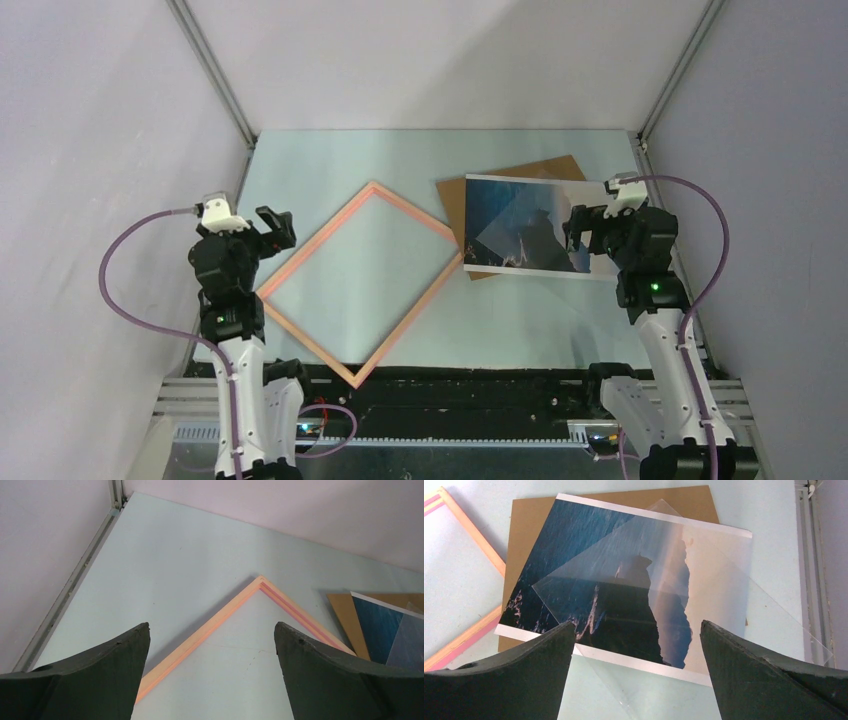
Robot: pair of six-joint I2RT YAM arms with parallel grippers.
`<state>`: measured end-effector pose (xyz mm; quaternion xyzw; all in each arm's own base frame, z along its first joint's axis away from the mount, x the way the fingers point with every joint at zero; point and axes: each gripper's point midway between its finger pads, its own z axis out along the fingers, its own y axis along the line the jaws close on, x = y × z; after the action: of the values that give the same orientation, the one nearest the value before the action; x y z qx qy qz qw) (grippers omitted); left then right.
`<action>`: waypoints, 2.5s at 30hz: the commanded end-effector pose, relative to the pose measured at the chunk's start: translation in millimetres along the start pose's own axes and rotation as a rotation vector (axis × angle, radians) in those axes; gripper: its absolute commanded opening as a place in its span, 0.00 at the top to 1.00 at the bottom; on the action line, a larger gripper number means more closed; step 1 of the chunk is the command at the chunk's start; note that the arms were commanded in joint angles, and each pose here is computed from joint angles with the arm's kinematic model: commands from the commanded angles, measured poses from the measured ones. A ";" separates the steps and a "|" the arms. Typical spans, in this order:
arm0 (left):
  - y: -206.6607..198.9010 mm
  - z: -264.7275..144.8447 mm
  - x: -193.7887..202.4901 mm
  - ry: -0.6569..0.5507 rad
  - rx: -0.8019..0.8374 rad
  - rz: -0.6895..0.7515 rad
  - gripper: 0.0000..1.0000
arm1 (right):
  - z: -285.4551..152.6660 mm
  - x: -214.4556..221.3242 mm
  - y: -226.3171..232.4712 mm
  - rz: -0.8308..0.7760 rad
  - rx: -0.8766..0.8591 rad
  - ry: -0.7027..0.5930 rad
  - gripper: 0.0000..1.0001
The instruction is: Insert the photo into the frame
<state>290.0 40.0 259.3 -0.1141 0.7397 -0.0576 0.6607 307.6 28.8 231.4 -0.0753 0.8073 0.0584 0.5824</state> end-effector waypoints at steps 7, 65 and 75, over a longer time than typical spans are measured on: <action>0.8 -3.9 -26.2 -0.081 -0.017 0.010 0.02 | 1.7 -22.1 1.0 -0.003 -0.014 -0.052 0.01; -243.0 -33.1 268.4 0.971 0.617 0.631 0.09 | 56.2 13.2 22.7 -0.005 -0.138 0.068 0.00; -251.3 -38.8 292.8 1.006 0.589 0.684 0.18 | 56.9 17.0 19.1 0.010 -0.139 0.077 0.00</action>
<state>233.3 -264.6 35.7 0.3638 0.9048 -0.0981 0.1984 347.3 55.9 185.4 -0.1089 0.8382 0.1107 0.5227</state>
